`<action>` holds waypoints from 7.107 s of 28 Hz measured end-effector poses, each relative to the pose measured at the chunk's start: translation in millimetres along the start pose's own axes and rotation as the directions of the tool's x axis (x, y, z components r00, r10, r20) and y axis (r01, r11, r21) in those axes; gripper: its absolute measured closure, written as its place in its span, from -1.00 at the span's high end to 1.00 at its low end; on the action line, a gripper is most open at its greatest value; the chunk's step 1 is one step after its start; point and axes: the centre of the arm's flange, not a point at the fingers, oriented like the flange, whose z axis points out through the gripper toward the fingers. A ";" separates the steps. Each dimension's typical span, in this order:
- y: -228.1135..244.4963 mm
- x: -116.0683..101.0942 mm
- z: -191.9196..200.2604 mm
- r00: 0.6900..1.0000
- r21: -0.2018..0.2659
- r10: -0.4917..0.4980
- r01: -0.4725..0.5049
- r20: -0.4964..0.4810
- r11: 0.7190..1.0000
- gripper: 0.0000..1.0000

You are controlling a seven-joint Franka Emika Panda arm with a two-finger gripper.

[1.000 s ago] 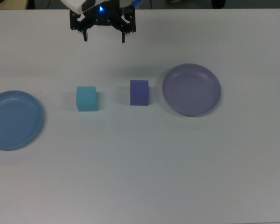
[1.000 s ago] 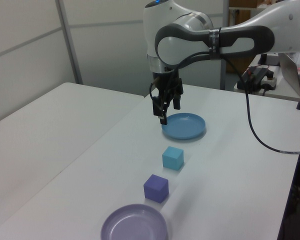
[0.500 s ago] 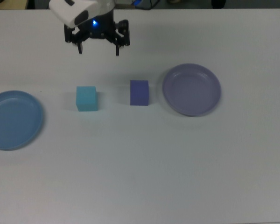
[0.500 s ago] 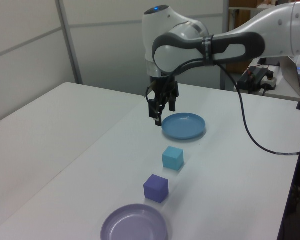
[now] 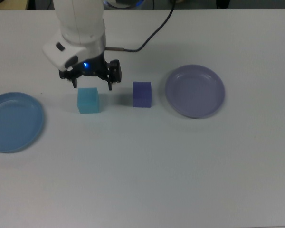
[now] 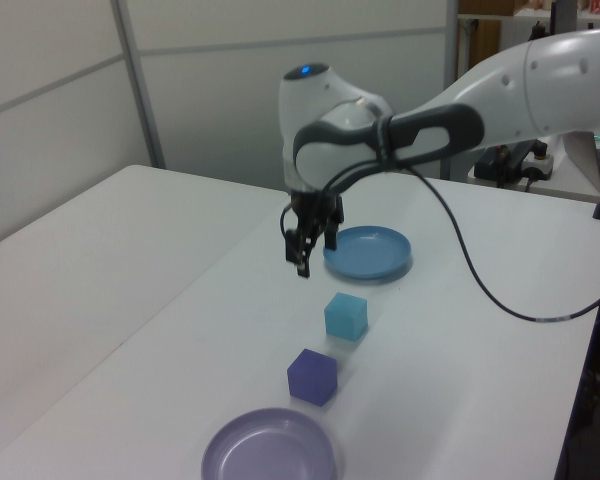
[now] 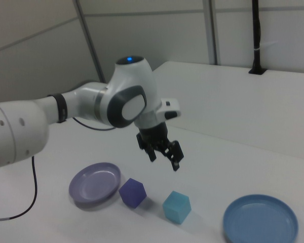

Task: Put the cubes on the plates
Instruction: 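Lower the gripper around the cyan cube and close on it, then lift the cyan cube and carry it over the light blue plate, then lower the cube onto the blue plate, open and withdraw gripper, then move the gripper down over the purple cube and close on it, then carry the purple cube onto the lavender plate and release it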

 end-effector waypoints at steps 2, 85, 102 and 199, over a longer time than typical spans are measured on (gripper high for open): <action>-4.0 -0.7 17.3 0.999 -0.010 -0.013 0.013 0.030 1.000 1.00; 230.6 8.6 80.8 0.933 0.037 0.318 -0.316 -0.169 0.948 0.90; 181.5 -2.9 59.7 0.967 0.050 0.252 -0.253 0.034 0.966 1.00; -332.9 -88.5 64.0 0.918 -0.053 -0.358 0.371 0.169 0.927 0.34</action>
